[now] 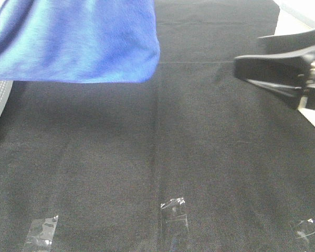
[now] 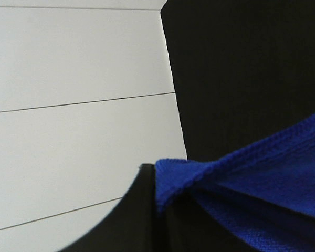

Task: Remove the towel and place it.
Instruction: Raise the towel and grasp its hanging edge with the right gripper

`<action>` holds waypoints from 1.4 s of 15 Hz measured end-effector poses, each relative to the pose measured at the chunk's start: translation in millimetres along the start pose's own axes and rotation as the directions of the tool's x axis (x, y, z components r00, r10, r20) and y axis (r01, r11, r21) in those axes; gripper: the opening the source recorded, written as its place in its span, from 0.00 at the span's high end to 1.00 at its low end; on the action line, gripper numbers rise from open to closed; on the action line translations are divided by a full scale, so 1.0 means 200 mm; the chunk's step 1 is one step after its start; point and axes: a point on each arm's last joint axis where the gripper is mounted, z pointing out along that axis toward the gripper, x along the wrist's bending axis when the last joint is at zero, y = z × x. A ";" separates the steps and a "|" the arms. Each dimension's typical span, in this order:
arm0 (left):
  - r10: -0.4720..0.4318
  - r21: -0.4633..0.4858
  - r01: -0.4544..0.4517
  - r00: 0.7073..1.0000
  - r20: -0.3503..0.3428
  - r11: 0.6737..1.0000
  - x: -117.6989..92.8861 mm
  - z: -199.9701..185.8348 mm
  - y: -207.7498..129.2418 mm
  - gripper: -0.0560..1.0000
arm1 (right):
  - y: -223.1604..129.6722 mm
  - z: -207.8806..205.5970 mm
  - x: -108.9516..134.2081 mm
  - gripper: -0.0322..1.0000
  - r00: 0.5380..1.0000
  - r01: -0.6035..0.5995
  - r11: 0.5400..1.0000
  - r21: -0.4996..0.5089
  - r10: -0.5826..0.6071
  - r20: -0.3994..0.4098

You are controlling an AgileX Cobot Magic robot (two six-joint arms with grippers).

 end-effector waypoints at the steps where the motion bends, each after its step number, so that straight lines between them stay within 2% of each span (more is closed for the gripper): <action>1: 0.005 -0.011 -0.005 1.000 0.004 1.000 0.00 0.00 0.02 0.95 | -0.03 0.03 -0.02 0.17 0.999 0.001 1.000 0.010 0.000 -0.038; 3: 0.013 -0.031 -0.013 1.000 0.005 0.999 -0.01 0.00 0.06 0.95 | -0.05 0.12 -0.10 0.11 0.992 -0.026 1.000 0.000 0.026 -0.121; 6: 0.020 -0.052 -0.019 1.000 0.005 0.998 -0.01 -0.01 0.09 0.95 | 0.01 0.26 -0.17 0.10 0.974 -0.027 0.999 -0.044 0.017 -0.227; 8: 0.018 -0.055 -0.017 1.000 0.006 0.998 -0.01 -0.01 0.09 0.95 | 0.06 0.39 -0.14 0.10 0.949 0.003 0.999 -0.049 -0.018 -0.314; 11: 0.017 -0.056 -0.016 1.000 0.007 0.998 -0.01 -0.01 0.09 0.95 | 0.08 0.53 -0.05 0.10 0.912 -0.010 1.000 -0.021 0.001 -0.410; 12: 0.017 -0.056 -0.016 1.000 0.007 0.998 -0.01 -0.01 0.09 0.95 | 0.08 0.53 -0.05 0.10 0.912 -0.010 1.000 -0.021 0.001 -0.410; 14: 0.017 -0.056 -0.016 1.000 0.007 0.998 -0.01 -0.01 0.09 0.95 | 0.08 0.56 0.02 0.10 0.887 0.010 1.000 0.013 -0.003 -0.461; 16: 0.017 -0.056 -0.016 1.000 0.007 0.998 -0.01 -0.01 0.09 0.95 | 0.06 0.58 0.04 0.10 0.891 0.029 0.999 0.045 -0.005 -0.453; 19: 0.017 -0.056 -0.016 1.000 0.007 0.998 -0.01 -0.01 0.09 0.95 | 0.05 0.59 0.02 0.21 0.917 0.033 0.997 0.071 -0.002 -0.400; 21: 0.017 -0.056 -0.016 1.000 0.007 0.998 -0.01 -0.01 0.09 0.95 | 0.05 0.59 0.01 0.41 0.921 0.027 0.997 0.076 0.005 -0.389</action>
